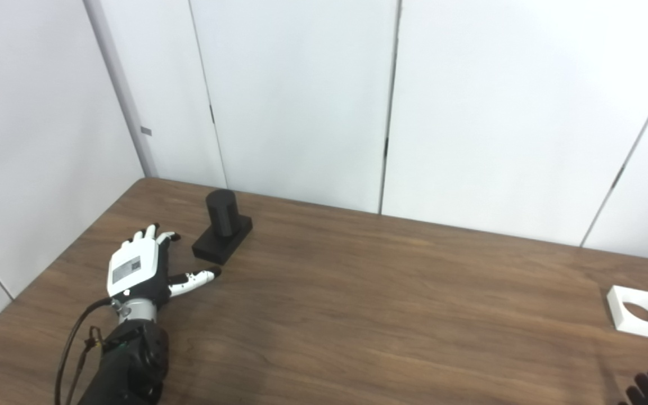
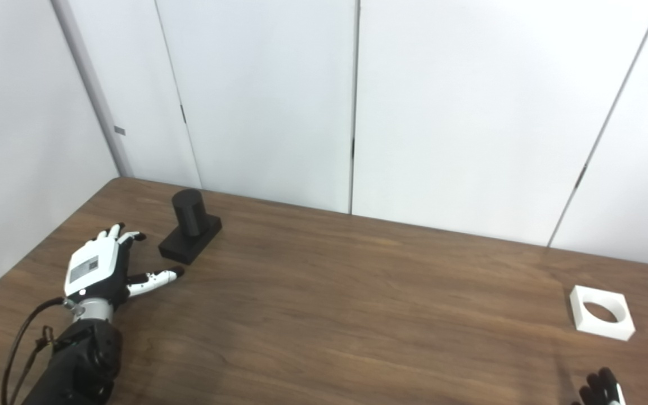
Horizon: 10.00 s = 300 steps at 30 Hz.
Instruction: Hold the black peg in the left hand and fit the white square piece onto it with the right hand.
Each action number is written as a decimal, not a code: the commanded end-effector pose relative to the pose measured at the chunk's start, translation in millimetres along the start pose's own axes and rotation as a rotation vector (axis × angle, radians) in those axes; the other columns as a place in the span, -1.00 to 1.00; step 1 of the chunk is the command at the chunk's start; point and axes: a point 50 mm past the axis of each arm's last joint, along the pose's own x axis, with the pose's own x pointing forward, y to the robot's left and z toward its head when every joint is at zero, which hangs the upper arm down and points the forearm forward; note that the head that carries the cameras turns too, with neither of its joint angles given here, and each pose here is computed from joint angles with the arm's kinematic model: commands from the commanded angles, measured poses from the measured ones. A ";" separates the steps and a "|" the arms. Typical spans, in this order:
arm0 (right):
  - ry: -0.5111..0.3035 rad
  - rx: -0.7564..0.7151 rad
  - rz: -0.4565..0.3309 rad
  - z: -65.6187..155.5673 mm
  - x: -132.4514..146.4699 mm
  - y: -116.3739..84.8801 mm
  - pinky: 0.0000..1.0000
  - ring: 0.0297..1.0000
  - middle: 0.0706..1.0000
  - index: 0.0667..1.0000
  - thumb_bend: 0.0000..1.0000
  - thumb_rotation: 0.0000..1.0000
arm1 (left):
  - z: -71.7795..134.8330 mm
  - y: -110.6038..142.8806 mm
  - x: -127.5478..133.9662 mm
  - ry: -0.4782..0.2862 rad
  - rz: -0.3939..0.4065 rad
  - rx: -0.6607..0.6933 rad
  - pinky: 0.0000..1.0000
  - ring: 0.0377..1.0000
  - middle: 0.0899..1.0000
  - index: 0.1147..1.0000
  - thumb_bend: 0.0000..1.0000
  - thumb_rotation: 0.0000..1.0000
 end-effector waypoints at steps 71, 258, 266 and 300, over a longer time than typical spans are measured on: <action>0.009 0.015 -0.006 5.6 -3.7 13.2 1.00 1.00 0.95 1.00 0.37 1.00 | 44.9 -3.7 69.2 -0.017 0.116 0.046 0.93 0.78 0.62 -0.08 0.34 -0.62; 0.386 -1.825 0.229 174.5 294.1 -33.1 1.00 1.00 1.00 0.68 0.93 -0.58 | 132.6 -63.7 -197.6 -1.012 -0.677 -0.063 1.00 0.80 0.57 -0.16 0.03 -0.91; 0.397 -1.822 0.233 170.2 298.9 -36.5 1.00 1.00 1.00 0.70 0.89 -0.51 | 136.2 -62.9 -198.5 -1.008 -0.677 -0.083 1.00 0.78 0.56 -0.16 0.03 -0.91; 0.330 -1.791 0.258 158.7 303.1 -30.1 0.93 0.98 0.83 0.53 0.73 -0.50 | 140.5 -62.7 -201.4 -0.997 -0.680 -0.064 1.00 0.79 0.56 -0.16 0.03 -0.91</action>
